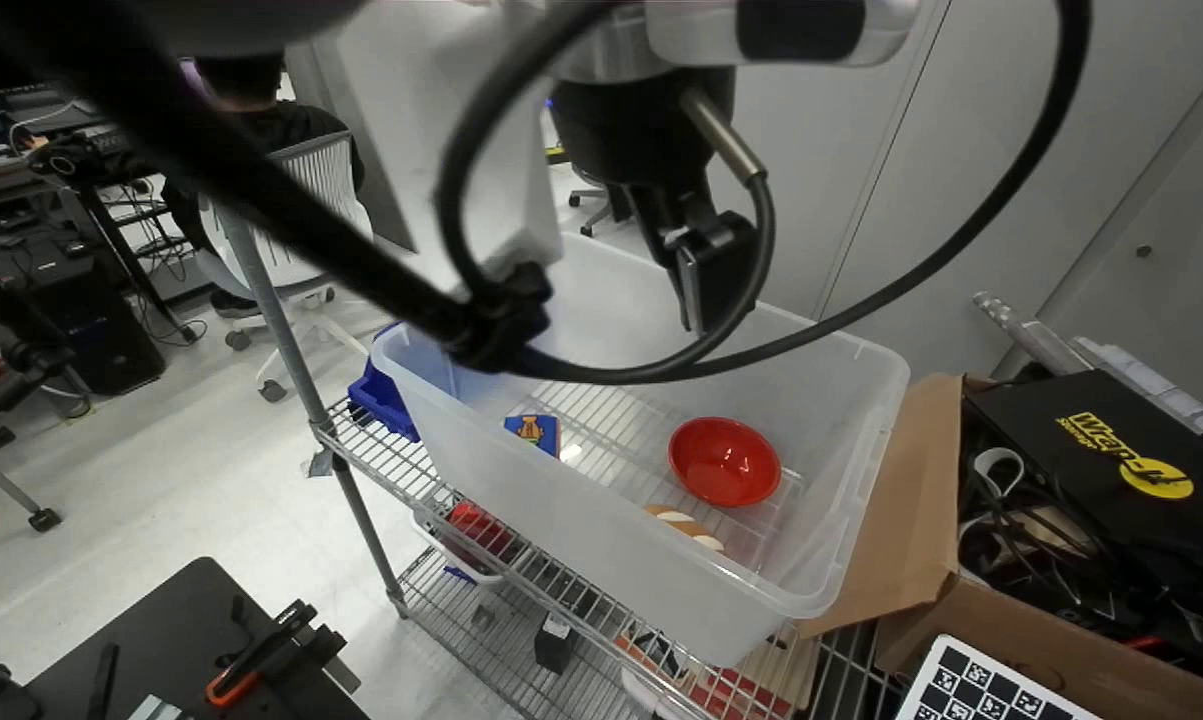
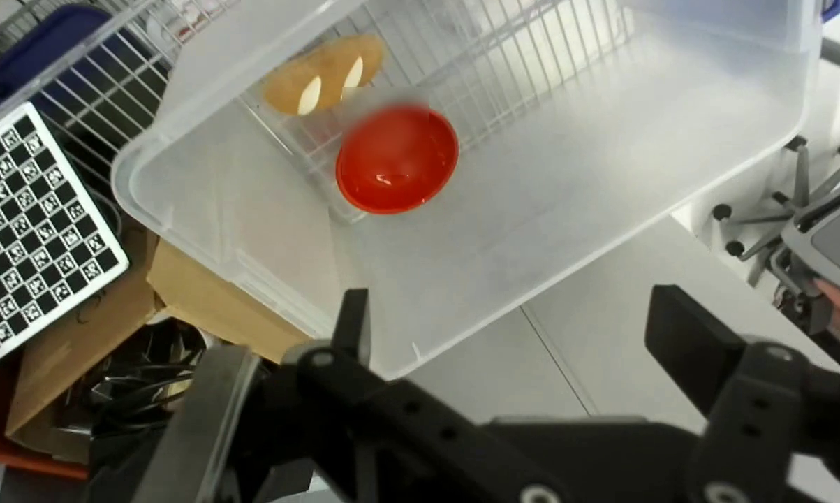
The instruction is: Put the plush toy in the red bowl
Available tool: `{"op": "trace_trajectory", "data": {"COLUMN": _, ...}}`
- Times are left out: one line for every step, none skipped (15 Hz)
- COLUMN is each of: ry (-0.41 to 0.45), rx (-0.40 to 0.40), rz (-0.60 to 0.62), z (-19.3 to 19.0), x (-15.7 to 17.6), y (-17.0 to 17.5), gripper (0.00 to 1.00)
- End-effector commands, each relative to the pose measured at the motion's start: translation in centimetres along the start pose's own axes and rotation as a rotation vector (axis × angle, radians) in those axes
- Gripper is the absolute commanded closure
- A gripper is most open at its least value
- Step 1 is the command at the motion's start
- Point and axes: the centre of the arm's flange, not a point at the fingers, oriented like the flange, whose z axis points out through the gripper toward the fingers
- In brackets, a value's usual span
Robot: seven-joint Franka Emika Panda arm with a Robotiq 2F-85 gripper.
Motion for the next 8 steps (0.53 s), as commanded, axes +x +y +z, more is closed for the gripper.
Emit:
{"op": "trace_trajectory", "data": {"ry": -0.033, "rx": -0.058, "rz": 0.042, "z": 6.5, "x": 4.8, "y": -2.0, "gripper": 0.0}}
{"op": "trace_trajectory", "data": {"ry": -0.079, "rx": -0.073, "rz": 0.057, "z": 8.8, "x": 5.0, "y": -2.1, "gripper": 0.0}}
{"op": "trace_trajectory", "data": {"ry": -0.106, "rx": -0.086, "rz": 0.068, "z": 10.7, "x": 5.3, "y": -2.1, "gripper": 0.0}}
{"op": "trace_trajectory", "data": {"ry": -0.137, "rx": -0.1, "rz": 0.073, "z": 12.7, "x": 5.6, "y": -2.4, "gripper": 0.0}}
{"op": "trace_trajectory", "data": {"ry": -0.159, "rx": -0.111, "rz": 0.079, "z": 14.3, "x": 5.8, "y": -2.5, "gripper": 0.0}}
{"op": "trace_trajectory", "data": {"ry": -0.198, "rx": -0.135, "rz": 0.084, "z": 16.3, "x": 6.2, "y": -2.5, "gripper": 0.0}}
{"op": "trace_trajectory", "data": {"ry": -0.222, "rx": -0.145, "rz": 0.086, "z": 17.8, "x": 6.4, "y": -2.5, "gripper": 0.0}}
{"op": "trace_trajectory", "data": {"ry": -0.259, "rx": -0.176, "rz": 0.097, "z": 19.5, "x": 6.5, "y": -2.4, "gripper": 0.0}}
